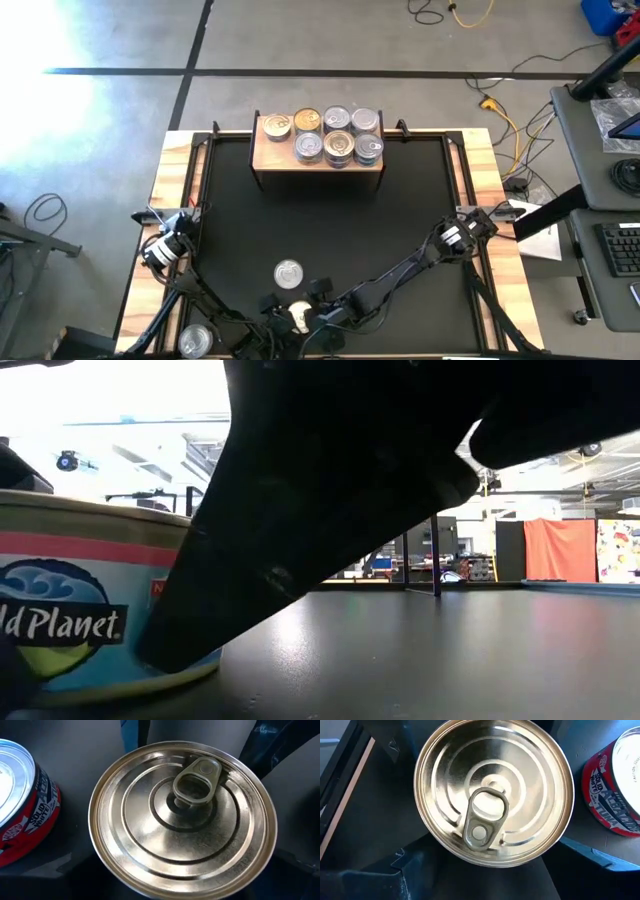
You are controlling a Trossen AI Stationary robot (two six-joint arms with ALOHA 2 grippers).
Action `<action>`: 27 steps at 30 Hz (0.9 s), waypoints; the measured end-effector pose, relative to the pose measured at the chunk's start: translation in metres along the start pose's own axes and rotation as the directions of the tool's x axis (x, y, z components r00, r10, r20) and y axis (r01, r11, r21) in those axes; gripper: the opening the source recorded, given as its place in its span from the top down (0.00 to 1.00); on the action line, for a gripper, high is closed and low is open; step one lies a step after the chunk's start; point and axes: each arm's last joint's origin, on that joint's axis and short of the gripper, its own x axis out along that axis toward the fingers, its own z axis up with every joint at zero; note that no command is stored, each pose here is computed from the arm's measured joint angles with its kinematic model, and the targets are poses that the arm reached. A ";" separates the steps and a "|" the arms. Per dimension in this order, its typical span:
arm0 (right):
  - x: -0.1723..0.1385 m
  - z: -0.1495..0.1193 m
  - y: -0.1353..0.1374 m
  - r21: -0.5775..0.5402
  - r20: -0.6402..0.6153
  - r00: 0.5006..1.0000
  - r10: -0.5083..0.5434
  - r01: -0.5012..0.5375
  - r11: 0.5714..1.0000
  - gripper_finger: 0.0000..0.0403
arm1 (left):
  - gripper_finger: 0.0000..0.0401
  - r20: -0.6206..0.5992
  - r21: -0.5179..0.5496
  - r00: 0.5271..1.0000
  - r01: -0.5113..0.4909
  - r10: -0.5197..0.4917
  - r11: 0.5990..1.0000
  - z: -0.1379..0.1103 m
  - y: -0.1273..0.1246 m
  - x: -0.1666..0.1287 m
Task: Stack canned seafood by type on shelf
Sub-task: Stack the pink tuna can on the pink tuna can on the shelf
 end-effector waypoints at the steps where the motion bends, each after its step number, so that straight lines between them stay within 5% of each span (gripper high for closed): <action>1: 0.000 0.000 0.000 0.004 0.000 1.000 0.000 0.000 1.000 0.22 | 0.06 0.008 -0.003 1.000 0.000 0.000 1.000 0.000 0.000 0.000; 8: 0.004 -0.009 -0.003 0.020 -0.020 1.000 -0.012 0.012 1.000 0.23 | 0.06 0.090 -0.043 0.996 -0.010 0.014 0.999 -0.005 0.002 0.006; 15: 0.006 -0.012 -0.003 0.044 -0.030 1.000 -0.008 0.010 0.999 0.22 | 0.06 0.121 0.047 0.992 -0.038 0.032 0.998 -0.012 0.003 0.013; 27: 0.005 -0.013 -0.005 0.038 -0.060 0.997 0.039 -0.037 0.999 0.22 | 0.09 0.099 -0.035 0.995 -0.012 0.016 0.999 -0.006 -0.005 0.009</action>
